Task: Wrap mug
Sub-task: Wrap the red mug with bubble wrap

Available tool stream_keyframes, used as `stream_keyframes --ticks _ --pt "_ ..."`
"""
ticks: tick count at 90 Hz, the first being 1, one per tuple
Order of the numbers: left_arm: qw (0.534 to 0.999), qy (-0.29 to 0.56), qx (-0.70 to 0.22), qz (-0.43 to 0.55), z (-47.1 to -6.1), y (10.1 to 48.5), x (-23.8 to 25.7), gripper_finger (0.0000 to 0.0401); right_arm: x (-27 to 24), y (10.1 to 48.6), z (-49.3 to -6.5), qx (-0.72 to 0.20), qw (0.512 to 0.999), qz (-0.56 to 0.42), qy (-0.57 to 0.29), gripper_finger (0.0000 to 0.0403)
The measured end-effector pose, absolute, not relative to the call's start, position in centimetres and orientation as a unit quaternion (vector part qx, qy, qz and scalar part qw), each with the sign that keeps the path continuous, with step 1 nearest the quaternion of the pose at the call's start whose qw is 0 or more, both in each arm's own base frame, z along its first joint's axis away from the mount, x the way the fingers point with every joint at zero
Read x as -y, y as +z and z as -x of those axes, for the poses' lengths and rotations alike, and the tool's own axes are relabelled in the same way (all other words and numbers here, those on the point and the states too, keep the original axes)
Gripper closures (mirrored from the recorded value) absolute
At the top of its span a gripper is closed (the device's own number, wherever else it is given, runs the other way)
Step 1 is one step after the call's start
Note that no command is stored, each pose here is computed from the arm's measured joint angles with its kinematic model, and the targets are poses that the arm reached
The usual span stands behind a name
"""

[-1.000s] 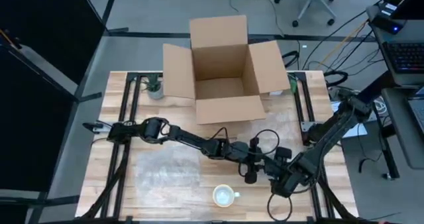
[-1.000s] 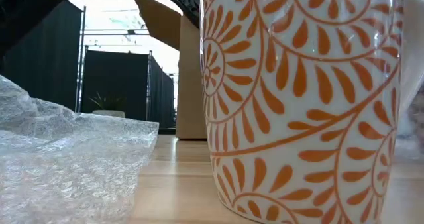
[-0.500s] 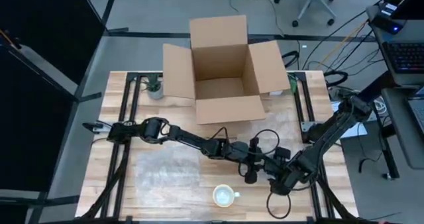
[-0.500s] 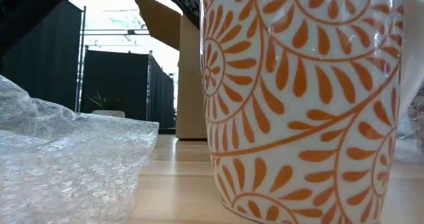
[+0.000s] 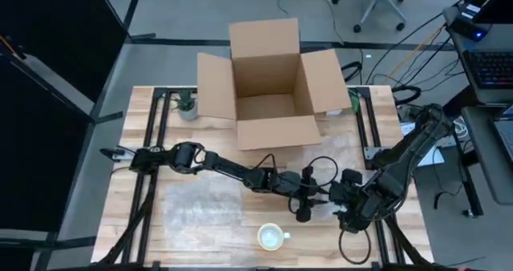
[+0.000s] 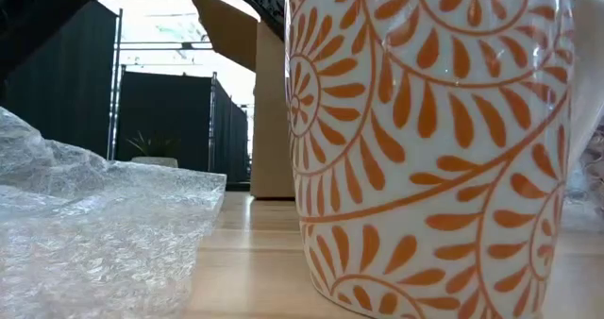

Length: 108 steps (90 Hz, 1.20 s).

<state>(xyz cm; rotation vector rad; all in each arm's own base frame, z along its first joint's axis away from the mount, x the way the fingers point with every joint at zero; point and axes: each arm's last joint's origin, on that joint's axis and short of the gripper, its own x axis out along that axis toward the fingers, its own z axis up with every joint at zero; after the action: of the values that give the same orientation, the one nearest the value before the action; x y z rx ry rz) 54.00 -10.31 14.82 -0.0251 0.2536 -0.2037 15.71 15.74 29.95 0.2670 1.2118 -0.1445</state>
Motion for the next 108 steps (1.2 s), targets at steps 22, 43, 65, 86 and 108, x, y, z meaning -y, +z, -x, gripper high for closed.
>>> stream_keyframes --ticks 22,43,65,86,108 --pt "0.987 -0.102 -0.126 0.012 -54.0 14.8 10.3 0.0274 -14.3 29.2 -12.2 -0.603 0.771 -0.091 -0.181 0.0133" --pt "0.987 -0.102 -0.126 0.012 -54.0 14.8 10.3 0.0274 -13.6 25.9 -11.0 -0.624 0.740 -0.067 -0.239 0.0133" --pt "0.987 -0.102 -0.126 0.013 -54.0 14.8 10.3 0.0274 -13.5 24.1 -11.1 -0.635 0.735 -0.056 -0.230 0.0133" --pt "0.987 -0.102 -0.126 0.013 -54.0 14.8 10.3 0.0274 -14.8 26.7 -12.7 -0.553 0.813 -0.065 -0.168 0.0133" --pt "0.987 -0.102 -0.126 0.013 -54.0 14.8 10.3 0.0274 -15.6 24.2 -14.3 -0.534 0.831 -0.070 -0.141 0.0133"
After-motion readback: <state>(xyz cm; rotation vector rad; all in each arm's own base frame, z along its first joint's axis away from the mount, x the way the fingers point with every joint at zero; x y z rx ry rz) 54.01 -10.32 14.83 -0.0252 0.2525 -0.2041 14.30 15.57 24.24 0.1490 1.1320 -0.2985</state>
